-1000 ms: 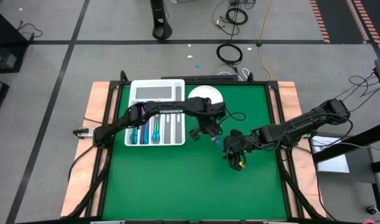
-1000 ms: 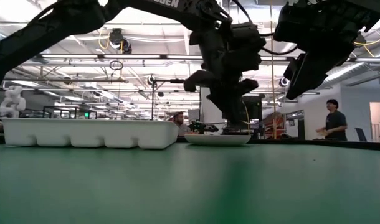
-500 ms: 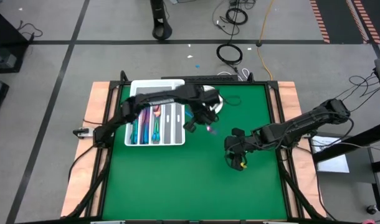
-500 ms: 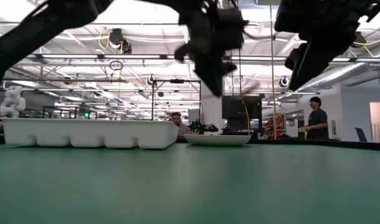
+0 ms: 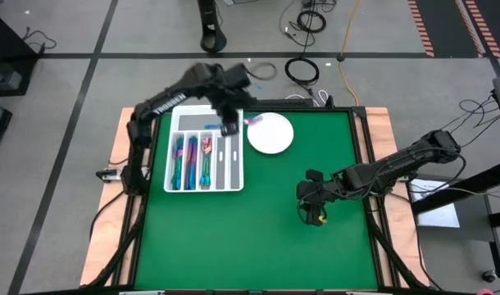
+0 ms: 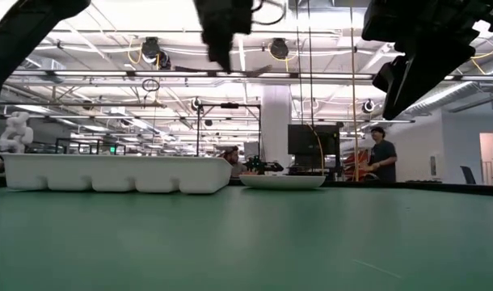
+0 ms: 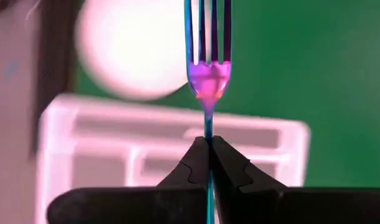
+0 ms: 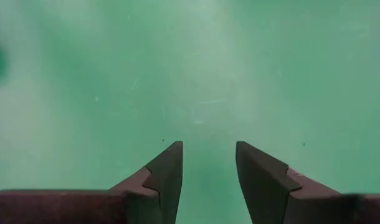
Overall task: Sort silverware
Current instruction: Put the blue fork into the silverware tray
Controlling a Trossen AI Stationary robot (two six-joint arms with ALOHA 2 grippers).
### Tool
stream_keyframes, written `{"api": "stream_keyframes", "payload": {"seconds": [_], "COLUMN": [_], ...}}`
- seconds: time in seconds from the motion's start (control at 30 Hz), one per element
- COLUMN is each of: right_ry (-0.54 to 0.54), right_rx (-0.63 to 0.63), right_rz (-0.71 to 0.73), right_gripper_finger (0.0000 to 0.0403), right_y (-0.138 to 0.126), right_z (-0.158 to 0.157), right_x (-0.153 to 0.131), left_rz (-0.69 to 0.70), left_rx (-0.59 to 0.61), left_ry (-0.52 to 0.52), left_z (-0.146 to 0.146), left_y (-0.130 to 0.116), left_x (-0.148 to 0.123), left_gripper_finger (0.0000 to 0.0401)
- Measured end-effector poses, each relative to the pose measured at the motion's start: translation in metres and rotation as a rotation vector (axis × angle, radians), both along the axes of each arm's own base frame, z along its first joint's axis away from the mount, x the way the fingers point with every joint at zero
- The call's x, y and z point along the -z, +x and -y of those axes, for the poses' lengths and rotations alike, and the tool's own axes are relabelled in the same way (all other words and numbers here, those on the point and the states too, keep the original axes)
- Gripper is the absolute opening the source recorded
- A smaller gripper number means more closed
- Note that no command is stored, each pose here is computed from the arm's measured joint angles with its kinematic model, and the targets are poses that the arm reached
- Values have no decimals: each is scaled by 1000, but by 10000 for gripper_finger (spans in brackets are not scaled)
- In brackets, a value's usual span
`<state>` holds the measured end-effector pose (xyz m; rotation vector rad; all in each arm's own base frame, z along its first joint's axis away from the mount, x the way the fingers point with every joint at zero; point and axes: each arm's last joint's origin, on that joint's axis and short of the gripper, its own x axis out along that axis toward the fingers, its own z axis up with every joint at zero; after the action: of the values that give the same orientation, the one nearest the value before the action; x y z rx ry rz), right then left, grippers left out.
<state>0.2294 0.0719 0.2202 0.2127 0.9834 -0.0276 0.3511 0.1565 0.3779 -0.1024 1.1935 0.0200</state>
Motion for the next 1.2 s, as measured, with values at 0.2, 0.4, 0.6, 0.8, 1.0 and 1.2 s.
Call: {"api": "stream_keyframes", "payload": {"seconds": [0.2, 0.4, 0.6, 0.8, 1.0, 1.2], "right_ry": [29, 49, 52, 60, 60, 59], "right_rx": [37, 39, -1, -10, -12, -13], "right_rz": [-13, -37, -34, -14, -13, -11], "right_gripper_finger": [137, 137, 137, 137, 137, 137], "right_y": [-1, -6, -10, -9, -9, -9], "right_z": [-1, -9, -21, -23, -23, -24], "right_x": [1, 2, 2, 0, 0, 0], "left_rz": [-37, -136, -167, -224, -264, -159], "left_rx": [-374, -710, -921, -1094, -1248, -1325], "left_ry": [-13, 40, 44, -12, -79, -110], "left_z": [-33, -46, -29, 1, 31, 52], "left_y": [-39, -79, -119, -157, -189, -201], "left_x": [-12, -7, 6, 36, 84, 127], "left_gripper_finger": [0, 0, 0, 0, 0, 2]}}
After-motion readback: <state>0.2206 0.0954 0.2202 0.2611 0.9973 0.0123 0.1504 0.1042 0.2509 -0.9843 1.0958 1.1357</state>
